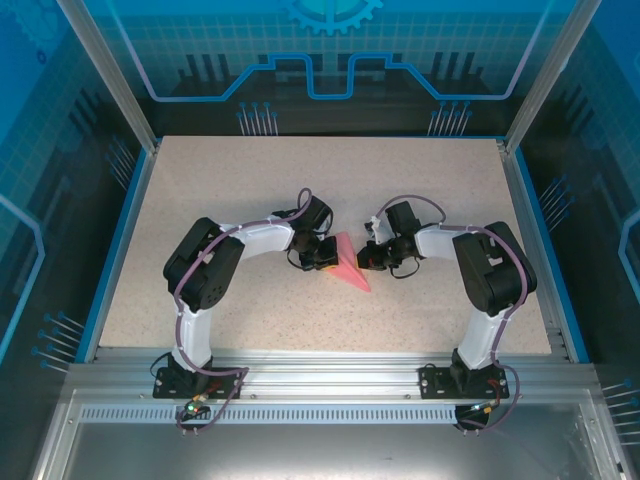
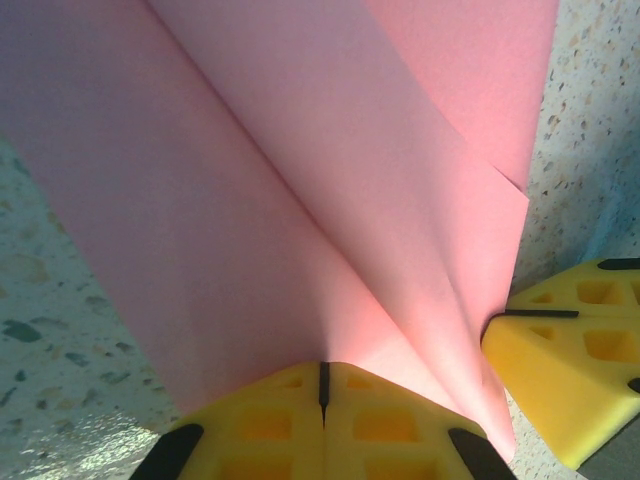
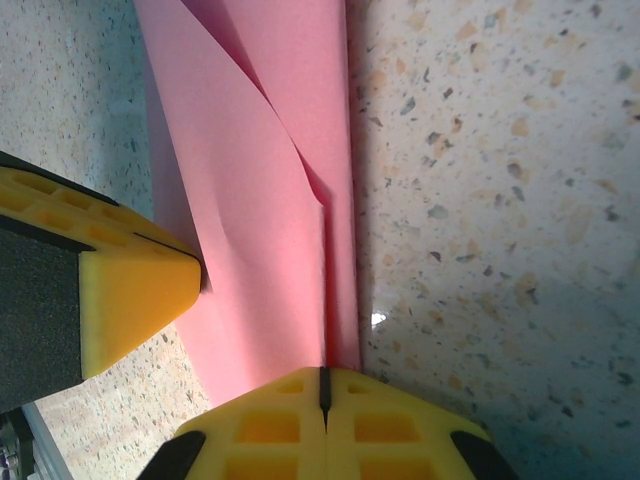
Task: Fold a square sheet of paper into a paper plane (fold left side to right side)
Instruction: Fourth fold the wing at the center of the table.
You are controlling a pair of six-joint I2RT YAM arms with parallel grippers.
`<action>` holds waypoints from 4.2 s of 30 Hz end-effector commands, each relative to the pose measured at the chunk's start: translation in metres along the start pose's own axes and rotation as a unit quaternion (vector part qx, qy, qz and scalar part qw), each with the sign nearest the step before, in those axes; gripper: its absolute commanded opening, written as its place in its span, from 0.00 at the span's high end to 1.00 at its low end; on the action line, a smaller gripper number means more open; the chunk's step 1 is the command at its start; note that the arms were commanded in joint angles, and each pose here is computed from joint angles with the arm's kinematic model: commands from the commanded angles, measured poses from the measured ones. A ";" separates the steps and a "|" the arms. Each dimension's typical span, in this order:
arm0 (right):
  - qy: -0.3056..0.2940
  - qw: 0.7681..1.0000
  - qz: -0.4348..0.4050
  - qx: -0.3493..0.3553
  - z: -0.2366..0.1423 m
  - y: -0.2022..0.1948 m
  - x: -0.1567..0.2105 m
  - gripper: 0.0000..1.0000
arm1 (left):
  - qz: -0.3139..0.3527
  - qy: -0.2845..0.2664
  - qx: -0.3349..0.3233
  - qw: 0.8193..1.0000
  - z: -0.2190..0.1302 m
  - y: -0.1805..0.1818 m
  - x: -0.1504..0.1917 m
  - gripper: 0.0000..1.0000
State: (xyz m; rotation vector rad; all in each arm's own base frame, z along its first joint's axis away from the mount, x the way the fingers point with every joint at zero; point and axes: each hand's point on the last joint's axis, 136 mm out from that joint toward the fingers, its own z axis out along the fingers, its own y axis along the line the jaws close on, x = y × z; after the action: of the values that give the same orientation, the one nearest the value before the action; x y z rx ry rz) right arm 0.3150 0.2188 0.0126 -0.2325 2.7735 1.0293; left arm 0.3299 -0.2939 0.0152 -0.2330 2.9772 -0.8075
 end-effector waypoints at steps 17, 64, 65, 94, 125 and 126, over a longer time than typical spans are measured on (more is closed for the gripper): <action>-0.013 1.000 0.002 0.007 -0.014 -0.002 -0.008 0.96 | 0.000 0.020 -0.033 0.999 0.013 0.018 0.009 1.00; 0.052 0.998 0.010 0.043 0.010 -0.020 0.013 0.95 | 0.028 0.014 0.039 0.999 0.001 -0.052 -0.028 0.90; 0.053 0.998 0.011 0.044 0.010 -0.021 0.014 0.95 | 0.027 0.015 0.036 0.999 0.003 -0.050 -0.029 0.90; 0.003 0.999 -0.015 0.031 -0.036 0.013 -0.017 0.75 | -0.002 0.047 -0.059 0.997 0.041 0.026 0.003 0.92; 0.122 0.991 0.042 0.022 0.003 0.007 0.055 0.77 | 0.005 0.045 -0.061 0.997 0.040 0.024 0.001 0.93; 0.126 0.991 0.043 0.027 0.003 0.005 0.058 0.77 | 0.004 0.047 -0.061 0.997 0.040 0.024 0.002 0.93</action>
State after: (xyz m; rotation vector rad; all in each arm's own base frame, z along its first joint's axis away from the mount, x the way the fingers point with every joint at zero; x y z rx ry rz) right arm 0.2810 0.2292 0.0196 -0.2595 2.9334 1.0839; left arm 0.3593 -0.3209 0.0135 -0.1431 2.9563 -0.8705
